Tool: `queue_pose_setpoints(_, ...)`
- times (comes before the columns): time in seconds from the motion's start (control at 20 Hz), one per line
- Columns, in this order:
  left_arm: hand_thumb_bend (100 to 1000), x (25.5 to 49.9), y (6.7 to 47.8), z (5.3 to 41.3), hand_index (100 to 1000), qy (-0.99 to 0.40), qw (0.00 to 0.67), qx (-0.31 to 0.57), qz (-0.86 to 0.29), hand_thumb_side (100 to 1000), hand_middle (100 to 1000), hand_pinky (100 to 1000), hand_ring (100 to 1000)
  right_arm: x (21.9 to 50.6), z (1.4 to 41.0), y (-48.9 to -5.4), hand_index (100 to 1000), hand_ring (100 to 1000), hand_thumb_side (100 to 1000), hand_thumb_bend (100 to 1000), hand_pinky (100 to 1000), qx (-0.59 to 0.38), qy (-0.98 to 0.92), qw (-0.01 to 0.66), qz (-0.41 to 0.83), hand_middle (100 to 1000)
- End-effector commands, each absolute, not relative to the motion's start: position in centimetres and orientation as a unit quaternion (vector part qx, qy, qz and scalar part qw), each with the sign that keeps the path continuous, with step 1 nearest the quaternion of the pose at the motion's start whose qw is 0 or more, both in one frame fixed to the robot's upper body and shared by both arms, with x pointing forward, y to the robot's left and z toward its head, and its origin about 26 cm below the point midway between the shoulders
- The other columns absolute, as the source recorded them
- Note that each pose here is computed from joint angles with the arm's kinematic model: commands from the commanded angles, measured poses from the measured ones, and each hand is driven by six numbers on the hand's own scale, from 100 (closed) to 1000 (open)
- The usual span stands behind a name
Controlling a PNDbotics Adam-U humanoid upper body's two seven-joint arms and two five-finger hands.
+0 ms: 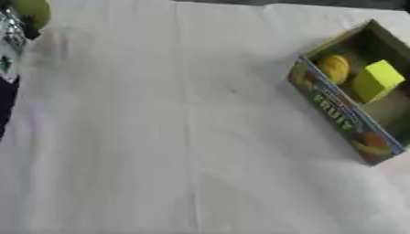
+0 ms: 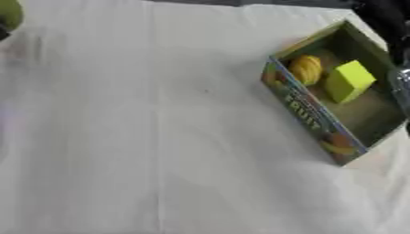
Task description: Pick up the objects with one hand, pass them to the other hand, and then place them into the box on the other side of the table.
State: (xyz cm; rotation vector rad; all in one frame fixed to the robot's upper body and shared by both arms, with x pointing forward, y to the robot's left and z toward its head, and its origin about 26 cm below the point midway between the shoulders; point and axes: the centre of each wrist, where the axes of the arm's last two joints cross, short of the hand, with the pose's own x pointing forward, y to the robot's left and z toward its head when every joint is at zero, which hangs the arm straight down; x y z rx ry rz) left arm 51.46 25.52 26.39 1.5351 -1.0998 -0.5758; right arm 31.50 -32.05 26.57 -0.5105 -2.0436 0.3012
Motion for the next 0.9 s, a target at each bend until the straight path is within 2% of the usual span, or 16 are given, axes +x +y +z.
queue_pose_setpoints(0.05,100,51.0,25.8,29.3,514,-0.497,0.507,0.661,-0.242,100,417,427,467,31.3,27.1,-32.4,880,692,591,100,924,-0.214,-0.841,0.480,0.127,658)
queue_pose_setpoints(0.45,100,49.2,25.2,31.7,542,-0.541,0.452,0.633,-0.319,100,431,445,474,31.2,26.8,-32.8,879,694,589,100,925,-0.216,-0.838,0.486,0.126,660)
queue_pose_setpoints(0.65,100,48.0,24.8,31.5,547,-0.561,0.434,0.599,-0.372,100,494,461,481,31.2,26.7,-33.0,879,695,591,100,926,-0.216,-0.837,0.488,0.122,661)
queue_pose_setpoints(0.9,100,46.4,23.9,31.6,548,-0.579,0.425,0.558,-0.416,100,497,457,481,31.1,26.7,-32.9,879,696,588,100,926,-0.212,-0.838,0.488,0.121,661)
